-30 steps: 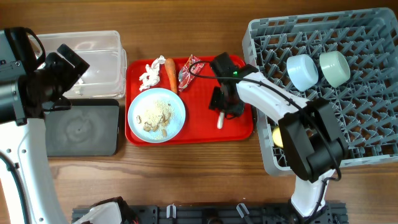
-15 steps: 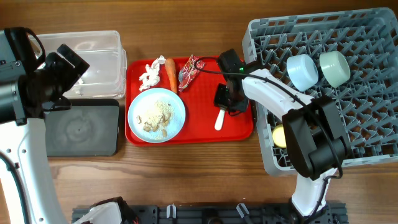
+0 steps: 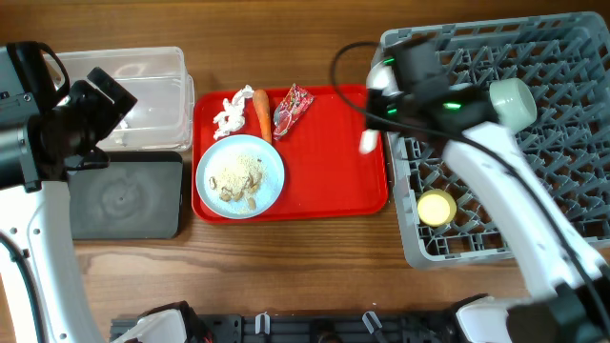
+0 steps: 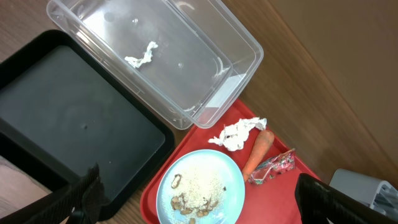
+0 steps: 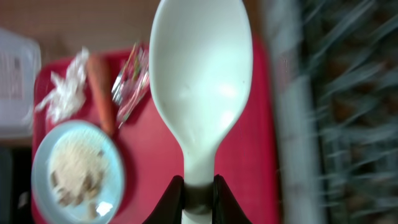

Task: Sort waste into correct bins and load items into the dishwasher rack

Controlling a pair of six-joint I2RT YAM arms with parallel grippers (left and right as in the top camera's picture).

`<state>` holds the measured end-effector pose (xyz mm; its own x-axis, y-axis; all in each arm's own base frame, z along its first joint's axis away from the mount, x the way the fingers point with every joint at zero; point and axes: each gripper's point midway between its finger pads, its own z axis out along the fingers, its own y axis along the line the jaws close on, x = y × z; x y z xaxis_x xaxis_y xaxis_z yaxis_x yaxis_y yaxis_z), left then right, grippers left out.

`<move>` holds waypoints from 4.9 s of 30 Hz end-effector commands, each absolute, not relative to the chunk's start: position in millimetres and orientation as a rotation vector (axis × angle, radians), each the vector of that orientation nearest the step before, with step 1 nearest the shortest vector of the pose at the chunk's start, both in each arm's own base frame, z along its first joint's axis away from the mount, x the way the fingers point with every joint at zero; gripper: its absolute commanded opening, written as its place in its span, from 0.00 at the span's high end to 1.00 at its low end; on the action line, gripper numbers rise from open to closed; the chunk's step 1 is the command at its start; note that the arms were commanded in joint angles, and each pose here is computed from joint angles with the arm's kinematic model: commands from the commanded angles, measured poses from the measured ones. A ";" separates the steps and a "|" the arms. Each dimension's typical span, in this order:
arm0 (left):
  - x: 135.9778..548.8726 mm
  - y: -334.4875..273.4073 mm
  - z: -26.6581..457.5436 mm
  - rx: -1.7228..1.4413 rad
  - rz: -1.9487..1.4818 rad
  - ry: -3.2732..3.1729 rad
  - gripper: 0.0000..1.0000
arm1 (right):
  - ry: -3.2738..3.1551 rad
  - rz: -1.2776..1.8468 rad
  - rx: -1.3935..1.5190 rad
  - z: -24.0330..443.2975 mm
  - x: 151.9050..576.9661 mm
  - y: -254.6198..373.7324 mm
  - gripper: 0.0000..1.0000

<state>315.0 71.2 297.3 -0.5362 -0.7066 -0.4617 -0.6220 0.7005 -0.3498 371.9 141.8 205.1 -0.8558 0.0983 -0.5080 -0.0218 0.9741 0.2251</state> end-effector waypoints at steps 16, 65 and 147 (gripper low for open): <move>315.1 76.4 298.3 -1.035 -0.171 2.309 0.00 | 2.709 -0.093 -0.293 135.5 403.8 69.4 0.80; 315.1 76.4 298.3 -1.035 -0.171 2.309 0.00 | 1.939 0.113 -0.245 400.8 249.6 45.5 0.00; 423.4 -146.9 89.9 -0.319 -0.306 2.889 0.27 | 1.559 0.163 -0.200 175.4 242.5 46.8 0.00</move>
<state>418.3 -145.3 119.3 -0.9490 -0.2127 -0.2328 -0.1515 0.9550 -0.2550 243.3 44.5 174.2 0.0005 -0.0241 -0.9997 -0.2147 0.9764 -0.0237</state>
